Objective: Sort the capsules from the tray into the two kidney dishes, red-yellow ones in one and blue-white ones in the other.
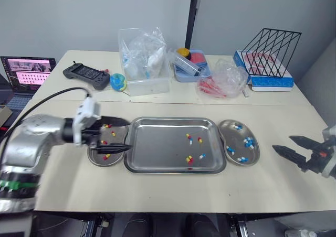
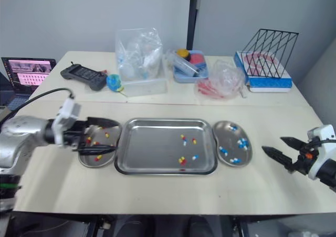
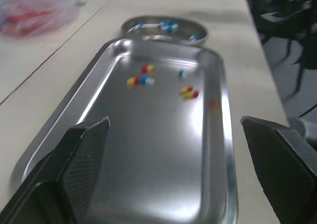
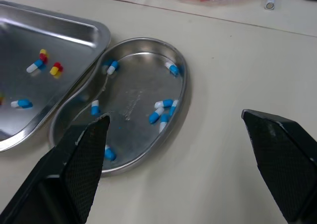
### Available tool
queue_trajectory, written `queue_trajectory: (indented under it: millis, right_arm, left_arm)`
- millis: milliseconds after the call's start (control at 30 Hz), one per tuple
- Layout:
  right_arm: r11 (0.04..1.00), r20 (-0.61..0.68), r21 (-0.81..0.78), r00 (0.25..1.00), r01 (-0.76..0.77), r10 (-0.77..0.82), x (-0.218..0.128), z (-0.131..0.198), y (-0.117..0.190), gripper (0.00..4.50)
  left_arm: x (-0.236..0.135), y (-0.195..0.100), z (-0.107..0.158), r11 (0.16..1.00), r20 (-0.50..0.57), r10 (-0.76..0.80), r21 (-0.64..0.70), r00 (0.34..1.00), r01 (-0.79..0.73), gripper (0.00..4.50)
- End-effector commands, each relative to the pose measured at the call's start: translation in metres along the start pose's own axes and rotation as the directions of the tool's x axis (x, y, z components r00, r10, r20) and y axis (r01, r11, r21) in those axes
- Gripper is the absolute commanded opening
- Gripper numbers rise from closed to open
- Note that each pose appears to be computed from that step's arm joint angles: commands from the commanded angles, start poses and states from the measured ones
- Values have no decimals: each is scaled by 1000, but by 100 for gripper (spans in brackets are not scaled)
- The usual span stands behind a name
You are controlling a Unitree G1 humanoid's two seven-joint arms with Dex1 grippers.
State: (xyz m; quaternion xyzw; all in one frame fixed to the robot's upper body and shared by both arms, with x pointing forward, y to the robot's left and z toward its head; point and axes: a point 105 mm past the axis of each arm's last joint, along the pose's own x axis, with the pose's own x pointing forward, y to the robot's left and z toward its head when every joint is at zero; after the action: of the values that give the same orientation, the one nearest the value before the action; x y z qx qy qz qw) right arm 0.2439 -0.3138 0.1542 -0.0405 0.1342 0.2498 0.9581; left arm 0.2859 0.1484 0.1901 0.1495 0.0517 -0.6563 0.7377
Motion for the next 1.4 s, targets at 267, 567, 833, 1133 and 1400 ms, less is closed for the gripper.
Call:
queue_trajectory:
  millis: [267,567,833,1133,1400]
  right_arm:
    - [994,51,-35,994,99,-97,-28,4,19,446]
    - [982,80,-29,979,188,-185,-36,6,16,450]
    - [974,82,-32,972,223,-220,-40,4,17,450]
    - [965,71,-39,964,261,-258,-44,1,13,450]
    - [967,62,-38,967,250,-247,-37,0,13,450]
  left_arm:
    - [85,-2,-17,940,-148,-313,96,938,329,450]
    - [134,12,-29,890,-194,-382,186,904,416,396]
    - [150,11,-40,850,-244,-432,214,869,482,309]
    - [164,8,-40,838,-226,-441,244,869,488,235]
    - [167,10,-40,829,-256,-443,247,859,502,205]
